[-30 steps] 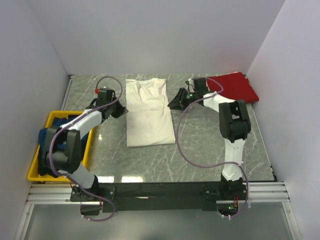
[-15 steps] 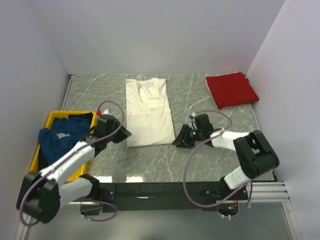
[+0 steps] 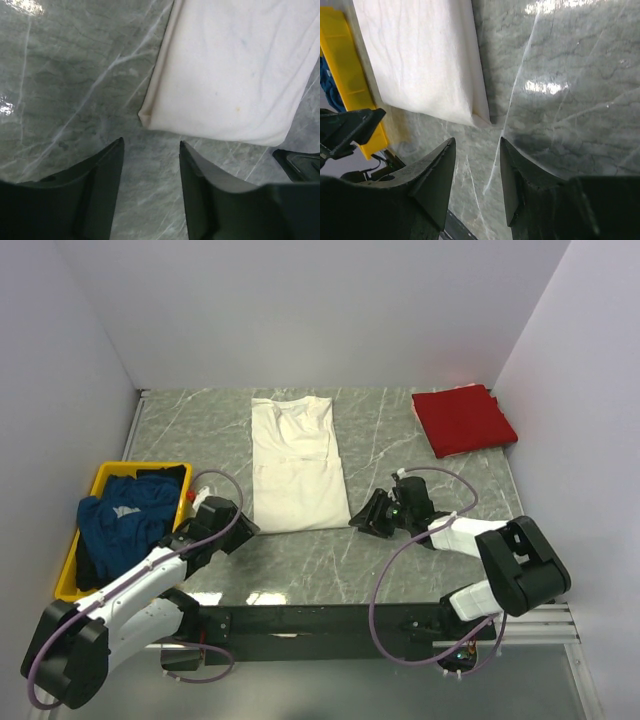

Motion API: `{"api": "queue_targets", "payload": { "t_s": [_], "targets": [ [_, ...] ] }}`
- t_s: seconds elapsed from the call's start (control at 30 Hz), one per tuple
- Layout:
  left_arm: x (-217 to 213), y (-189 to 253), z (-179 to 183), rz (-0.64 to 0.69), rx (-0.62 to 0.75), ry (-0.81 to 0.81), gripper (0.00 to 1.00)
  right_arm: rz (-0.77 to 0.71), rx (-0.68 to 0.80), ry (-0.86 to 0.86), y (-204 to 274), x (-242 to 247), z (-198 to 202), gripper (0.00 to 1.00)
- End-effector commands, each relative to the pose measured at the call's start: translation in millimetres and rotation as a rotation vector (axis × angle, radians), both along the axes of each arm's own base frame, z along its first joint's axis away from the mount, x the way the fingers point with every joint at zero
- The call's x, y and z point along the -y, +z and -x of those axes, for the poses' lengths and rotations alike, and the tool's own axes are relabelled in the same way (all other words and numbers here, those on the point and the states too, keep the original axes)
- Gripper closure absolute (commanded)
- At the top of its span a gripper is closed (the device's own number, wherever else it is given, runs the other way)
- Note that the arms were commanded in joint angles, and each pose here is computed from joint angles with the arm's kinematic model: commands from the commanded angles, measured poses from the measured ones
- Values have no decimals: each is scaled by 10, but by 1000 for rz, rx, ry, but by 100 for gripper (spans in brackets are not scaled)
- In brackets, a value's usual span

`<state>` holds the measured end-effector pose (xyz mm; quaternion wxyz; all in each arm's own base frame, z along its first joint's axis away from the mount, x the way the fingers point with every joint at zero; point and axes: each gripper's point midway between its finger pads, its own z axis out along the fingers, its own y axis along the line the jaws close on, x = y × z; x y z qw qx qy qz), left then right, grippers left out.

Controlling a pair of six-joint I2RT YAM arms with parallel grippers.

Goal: Fold and stack the t-shirts
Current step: Fold the tshirt

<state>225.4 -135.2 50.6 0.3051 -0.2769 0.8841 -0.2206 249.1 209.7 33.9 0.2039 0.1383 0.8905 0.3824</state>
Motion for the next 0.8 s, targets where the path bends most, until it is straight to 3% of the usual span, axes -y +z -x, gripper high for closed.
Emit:
{"api": "queue_targets", "payload": {
  "t_s": [0.0,0.07,0.33,0.77],
  "targets": [
    [-21,15,-98,18,55,49,45,-26,30,-36,4,-37,-98,52],
    [-28,-45,-86,18,47,55,44,-34,26,-30,-24,-71,-93,52],
    [5,-201,-117,35,38,66,56,-31,1,-57,-134,-97,-84,54],
    [-20,-348,-110,27,14,88,58,-59,-27,-77,-250,-140,-123,64]
  ]
}}
